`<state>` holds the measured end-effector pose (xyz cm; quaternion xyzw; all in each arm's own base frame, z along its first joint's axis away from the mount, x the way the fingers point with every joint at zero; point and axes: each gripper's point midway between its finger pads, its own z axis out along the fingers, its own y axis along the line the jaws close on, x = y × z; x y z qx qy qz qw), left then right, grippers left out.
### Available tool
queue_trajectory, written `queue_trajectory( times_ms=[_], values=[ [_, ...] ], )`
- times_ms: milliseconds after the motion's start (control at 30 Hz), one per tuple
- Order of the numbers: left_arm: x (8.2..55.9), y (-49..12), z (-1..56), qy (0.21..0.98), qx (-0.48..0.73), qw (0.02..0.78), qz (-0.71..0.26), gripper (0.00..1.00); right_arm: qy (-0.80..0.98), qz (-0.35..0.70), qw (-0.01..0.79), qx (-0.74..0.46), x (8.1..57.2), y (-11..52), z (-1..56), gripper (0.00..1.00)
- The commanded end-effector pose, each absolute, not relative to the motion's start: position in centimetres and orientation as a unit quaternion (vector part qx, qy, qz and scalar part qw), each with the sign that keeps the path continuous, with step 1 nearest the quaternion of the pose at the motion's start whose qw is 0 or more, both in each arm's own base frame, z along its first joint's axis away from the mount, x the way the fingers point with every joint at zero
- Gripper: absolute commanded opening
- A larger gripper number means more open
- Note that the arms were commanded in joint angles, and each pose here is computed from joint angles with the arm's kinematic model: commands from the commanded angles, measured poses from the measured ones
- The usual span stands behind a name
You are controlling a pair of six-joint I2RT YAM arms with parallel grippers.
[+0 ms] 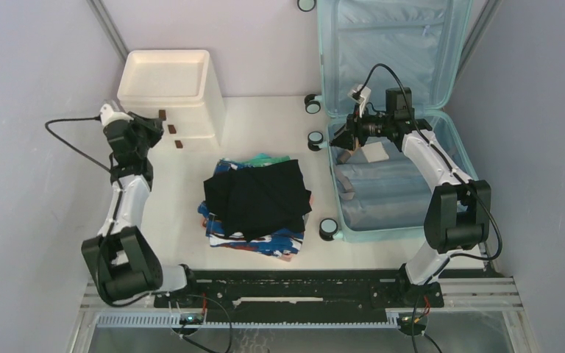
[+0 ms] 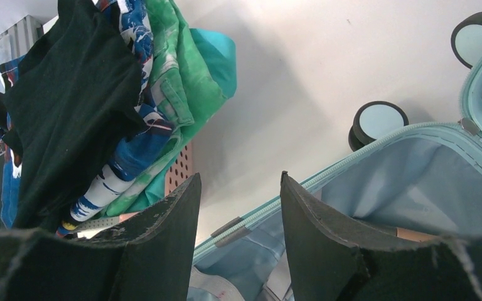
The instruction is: Open, take out, and arrange the luggage
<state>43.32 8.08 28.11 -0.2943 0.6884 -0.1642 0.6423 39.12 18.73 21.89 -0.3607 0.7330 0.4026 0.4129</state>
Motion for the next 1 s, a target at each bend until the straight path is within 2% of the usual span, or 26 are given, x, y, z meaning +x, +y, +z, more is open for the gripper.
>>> queue_trajectory(
  times_ms=[0, 233, 500, 733, 967],
  values=[
    [44.6, 8.9, 23.1, 0.721, -0.316, 0.598, -0.152, 0.16, 0.712, 0.403, 0.433, -0.379, 38.8, 18.8, 23.5, 0.57],
    [48.9, 9.6, 21.0, 0.732, -0.329, 0.571, -0.17, 0.14, 0.715, 0.399, 0.434, -0.377, 38.9, 18.6, 23.4, 0.57],
    [52.8, 9.6, 23.4, 0.706, -0.321, 0.599, -0.198, 0.24, 0.718, 0.393, 0.436, -0.376, 39.1, 18.3, 23.3, 0.57],
    [53.7, 9.2, 25.6, 0.689, -0.301, 0.625, -0.21, 0.3, 0.722, 0.392, 0.428, -0.376, 39.1, 18.2, 22.7, 0.57],
    [51.5, 8.6, 22.2, 0.714, -0.292, 0.609, -0.188, 0.42, 0.718, 0.387, 0.431, -0.386, 39.3, 18.1, 22.6, 0.57]
  ],
)
